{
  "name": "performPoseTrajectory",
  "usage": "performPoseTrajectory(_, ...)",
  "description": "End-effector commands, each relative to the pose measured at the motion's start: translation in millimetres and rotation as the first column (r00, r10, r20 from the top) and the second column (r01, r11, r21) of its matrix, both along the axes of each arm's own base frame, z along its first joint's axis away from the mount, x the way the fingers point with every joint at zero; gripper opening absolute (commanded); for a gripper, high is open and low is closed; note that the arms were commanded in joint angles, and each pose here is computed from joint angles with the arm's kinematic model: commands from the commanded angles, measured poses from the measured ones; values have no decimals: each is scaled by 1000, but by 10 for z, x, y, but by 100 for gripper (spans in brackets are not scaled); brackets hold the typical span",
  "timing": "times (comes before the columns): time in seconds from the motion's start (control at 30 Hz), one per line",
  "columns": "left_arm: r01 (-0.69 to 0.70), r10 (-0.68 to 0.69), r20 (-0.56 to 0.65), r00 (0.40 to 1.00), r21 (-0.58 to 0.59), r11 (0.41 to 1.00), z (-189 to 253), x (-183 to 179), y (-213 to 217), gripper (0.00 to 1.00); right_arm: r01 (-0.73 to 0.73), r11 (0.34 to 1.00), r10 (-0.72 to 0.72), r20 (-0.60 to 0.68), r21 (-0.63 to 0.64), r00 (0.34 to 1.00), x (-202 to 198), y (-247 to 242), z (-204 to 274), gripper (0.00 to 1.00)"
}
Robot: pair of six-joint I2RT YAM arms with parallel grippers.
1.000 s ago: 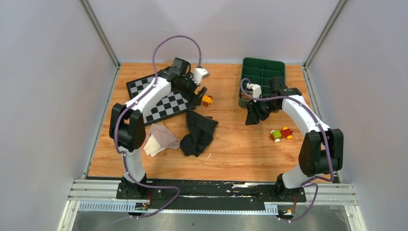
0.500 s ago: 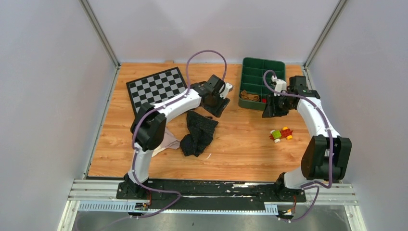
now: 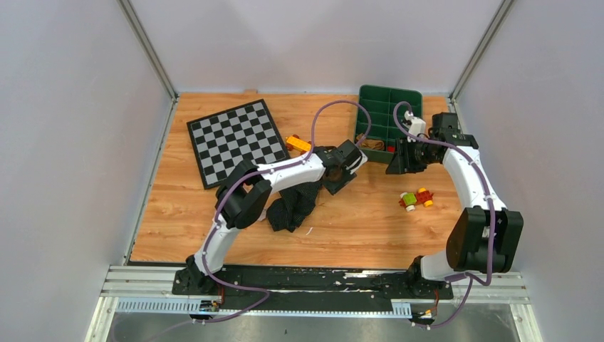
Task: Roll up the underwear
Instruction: Flatten out the underwear at the center of the board.
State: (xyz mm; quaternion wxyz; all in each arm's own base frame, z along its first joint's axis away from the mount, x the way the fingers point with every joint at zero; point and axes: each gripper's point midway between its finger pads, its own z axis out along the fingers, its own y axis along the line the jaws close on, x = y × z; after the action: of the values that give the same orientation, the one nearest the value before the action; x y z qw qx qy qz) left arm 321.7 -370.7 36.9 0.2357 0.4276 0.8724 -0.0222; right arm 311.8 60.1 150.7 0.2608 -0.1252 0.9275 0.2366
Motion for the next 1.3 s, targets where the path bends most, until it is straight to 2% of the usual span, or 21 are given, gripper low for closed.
performPoseTrajectory(0.0,-8,1,108,994,62,998,33,179,22,56,-28,999,28,0,41,1000,-28,62,66,42)
performPoseTrajectory(0.17,16,-29,126,992,102,995,130,178,114,53,-30,998,29,10,54,1000,-1,80,67,42)
performPoseTrajectory(0.33,45,-64,117,991,157,987,-89,72,204,48,-25,998,25,6,60,1000,-16,89,40,42)
performPoseTrajectory(0.43,43,-68,120,990,205,978,-187,50,334,36,-29,999,28,11,46,1000,-22,70,43,42)
performPoseTrajectory(0.6,24,-46,128,991,165,986,37,180,368,0,-35,998,35,15,48,999,-11,79,-1,41)
performPoseTrajectory(0.7,19,-25,139,990,48,999,449,308,293,0,-45,998,44,14,43,999,32,115,-51,41)
performPoseTrajectory(0.83,17,-4,141,990,-89,996,990,348,336,0,-123,991,122,15,45,992,115,316,-63,47)
performPoseTrajectory(1.03,-40,44,33,998,-120,992,1188,194,847,0,-238,963,237,18,128,971,196,845,63,55)
performPoseTrajectory(1.27,-180,178,-30,984,-89,980,1233,166,1628,0,-327,923,338,-23,204,941,215,1531,-90,50)
